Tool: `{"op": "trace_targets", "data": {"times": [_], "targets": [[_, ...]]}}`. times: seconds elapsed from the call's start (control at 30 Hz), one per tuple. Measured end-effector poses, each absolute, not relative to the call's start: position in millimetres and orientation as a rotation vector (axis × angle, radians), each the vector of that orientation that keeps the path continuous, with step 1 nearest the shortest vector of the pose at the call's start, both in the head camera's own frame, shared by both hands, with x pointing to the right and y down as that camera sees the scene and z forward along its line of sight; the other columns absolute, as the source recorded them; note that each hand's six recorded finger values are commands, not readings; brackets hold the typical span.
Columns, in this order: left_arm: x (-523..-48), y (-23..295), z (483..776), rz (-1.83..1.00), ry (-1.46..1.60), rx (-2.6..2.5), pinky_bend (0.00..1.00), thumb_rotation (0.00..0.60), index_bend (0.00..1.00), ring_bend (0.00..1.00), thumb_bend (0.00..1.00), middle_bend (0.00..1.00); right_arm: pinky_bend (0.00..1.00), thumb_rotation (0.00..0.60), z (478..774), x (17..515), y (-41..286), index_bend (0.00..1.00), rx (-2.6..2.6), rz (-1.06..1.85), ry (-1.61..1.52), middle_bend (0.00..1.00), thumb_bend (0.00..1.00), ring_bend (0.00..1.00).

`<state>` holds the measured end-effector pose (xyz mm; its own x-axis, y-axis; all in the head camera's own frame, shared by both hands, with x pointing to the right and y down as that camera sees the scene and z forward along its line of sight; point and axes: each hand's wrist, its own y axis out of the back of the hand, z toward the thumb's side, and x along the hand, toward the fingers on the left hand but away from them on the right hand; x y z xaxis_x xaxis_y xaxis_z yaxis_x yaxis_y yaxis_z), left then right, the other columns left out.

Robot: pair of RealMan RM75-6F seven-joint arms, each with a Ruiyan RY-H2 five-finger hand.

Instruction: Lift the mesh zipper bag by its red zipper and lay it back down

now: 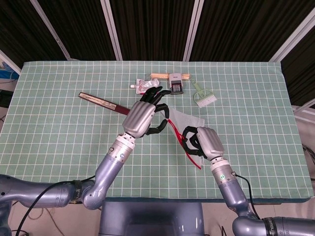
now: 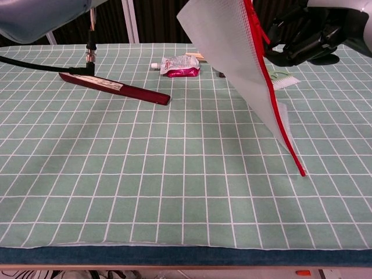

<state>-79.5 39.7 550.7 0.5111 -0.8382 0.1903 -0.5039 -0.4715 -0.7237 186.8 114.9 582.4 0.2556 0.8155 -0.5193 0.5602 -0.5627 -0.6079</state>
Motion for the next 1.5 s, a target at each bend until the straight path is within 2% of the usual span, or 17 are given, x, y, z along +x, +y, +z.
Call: {"op": "trace_targets", "data": {"times": [0.37,0.8,1.5], "targets": [[-106,18,537,-0.722,1.124,-2.065,0.05,0.6,0.65,0.0,0.41,0.14,0.94,0.6,594,228,107,0.75,-2.132,1.312,-1.332,1.0,0.62,1.0],[-155,10,532,-0.759,1.125,-1.992,0.05,0.6,0.65,0.0,0.41,0.14,0.94,0.6,590,278,83,0.75,-1.996,1.379,-1.438,1.0,0.62,1.0],[-214,7,545,-0.865,1.175,-1.948,0.05,0.6,0.65,0.0,0.41,0.14,0.94,0.6,583,319,68,0.75,-1.883,1.422,-1.533,1.0,0.62,1.0]]}}
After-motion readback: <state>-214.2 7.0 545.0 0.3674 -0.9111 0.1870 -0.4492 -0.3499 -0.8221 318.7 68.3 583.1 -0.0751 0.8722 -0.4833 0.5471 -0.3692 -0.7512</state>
